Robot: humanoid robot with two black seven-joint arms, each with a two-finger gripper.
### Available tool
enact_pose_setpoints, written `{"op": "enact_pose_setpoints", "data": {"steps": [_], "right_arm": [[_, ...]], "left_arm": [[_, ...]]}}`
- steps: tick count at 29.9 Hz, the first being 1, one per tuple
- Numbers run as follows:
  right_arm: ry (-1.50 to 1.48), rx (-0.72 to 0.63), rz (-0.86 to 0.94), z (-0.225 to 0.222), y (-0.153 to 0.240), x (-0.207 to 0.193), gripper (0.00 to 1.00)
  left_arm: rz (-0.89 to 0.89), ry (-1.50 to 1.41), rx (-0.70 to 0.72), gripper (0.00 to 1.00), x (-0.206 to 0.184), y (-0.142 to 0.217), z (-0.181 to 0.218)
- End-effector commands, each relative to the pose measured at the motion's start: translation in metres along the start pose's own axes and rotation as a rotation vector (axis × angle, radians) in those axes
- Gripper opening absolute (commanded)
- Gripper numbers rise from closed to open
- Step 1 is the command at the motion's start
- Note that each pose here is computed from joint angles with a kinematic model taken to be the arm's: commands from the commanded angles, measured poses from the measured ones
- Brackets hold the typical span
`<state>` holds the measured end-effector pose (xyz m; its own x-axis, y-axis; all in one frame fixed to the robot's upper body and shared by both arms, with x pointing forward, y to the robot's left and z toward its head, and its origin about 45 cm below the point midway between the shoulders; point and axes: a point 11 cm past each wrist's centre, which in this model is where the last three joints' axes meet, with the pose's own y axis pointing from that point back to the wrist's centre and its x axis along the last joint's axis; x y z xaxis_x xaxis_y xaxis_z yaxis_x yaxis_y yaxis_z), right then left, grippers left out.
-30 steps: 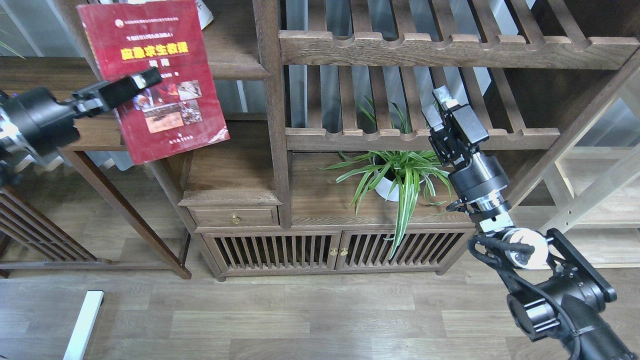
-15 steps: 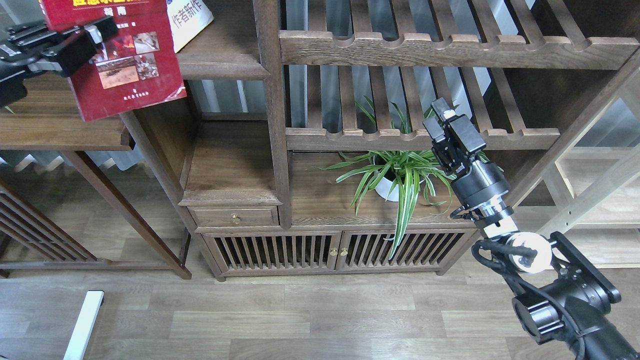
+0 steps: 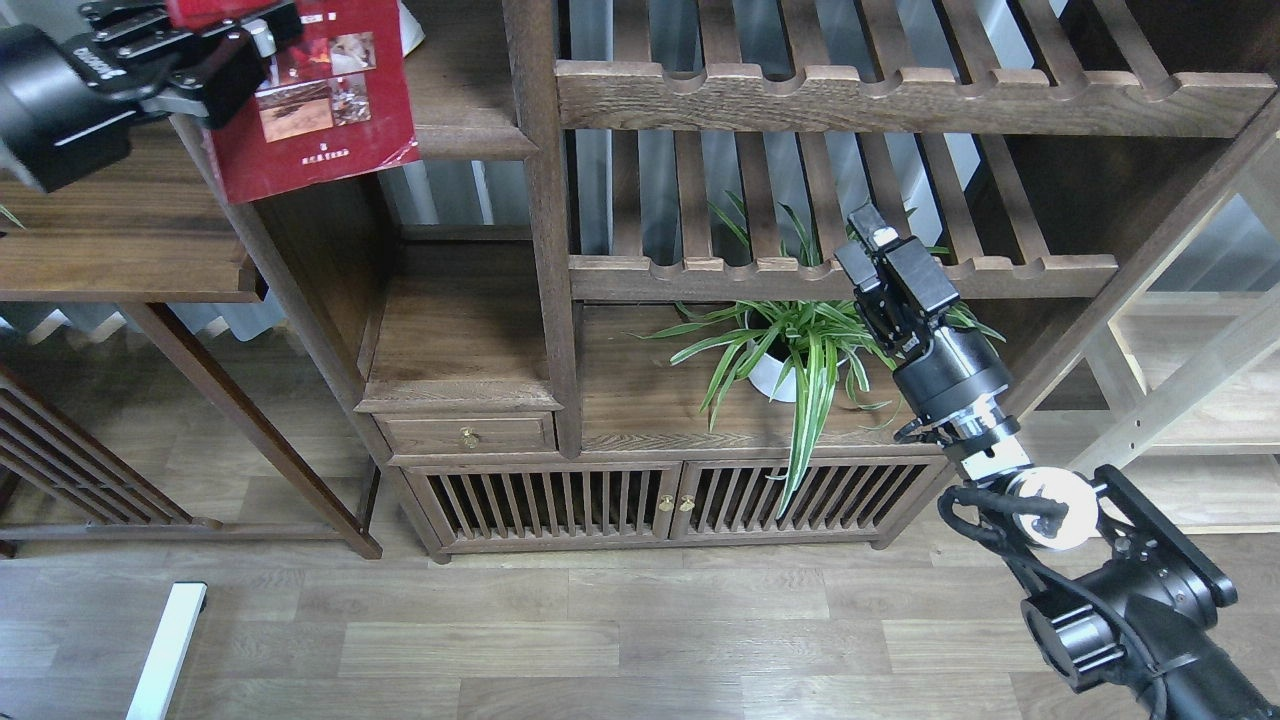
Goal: Organize books on shelf
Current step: 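Raise the red book with the left gripper onto the upper shelf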
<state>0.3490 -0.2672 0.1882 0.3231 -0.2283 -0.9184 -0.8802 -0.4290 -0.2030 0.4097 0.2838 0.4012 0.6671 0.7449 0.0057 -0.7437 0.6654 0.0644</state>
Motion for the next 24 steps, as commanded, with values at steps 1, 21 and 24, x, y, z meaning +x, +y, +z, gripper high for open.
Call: {"op": "enact_pose_setpoints", "data": {"steps": [1,21,24], "right_arm": [[0.002,-0.005,0.001,0.001,0.0,0.0,0.79],[0.004,-0.013,0.004,0.002,0.001,0.001,0.79],[0.002,-0.027,0.005,0.005,0.001,0.001,0.79]], "left_arm": [[-0.003,-0.024,0.002,0.0,-0.004,-0.005,0.0],[0.057,-0.069,-0.051,0.0,0.011,0.012,0.026],[0.064,-0.074,-0.064,0.0,0.011,0.011,0.033]]}}
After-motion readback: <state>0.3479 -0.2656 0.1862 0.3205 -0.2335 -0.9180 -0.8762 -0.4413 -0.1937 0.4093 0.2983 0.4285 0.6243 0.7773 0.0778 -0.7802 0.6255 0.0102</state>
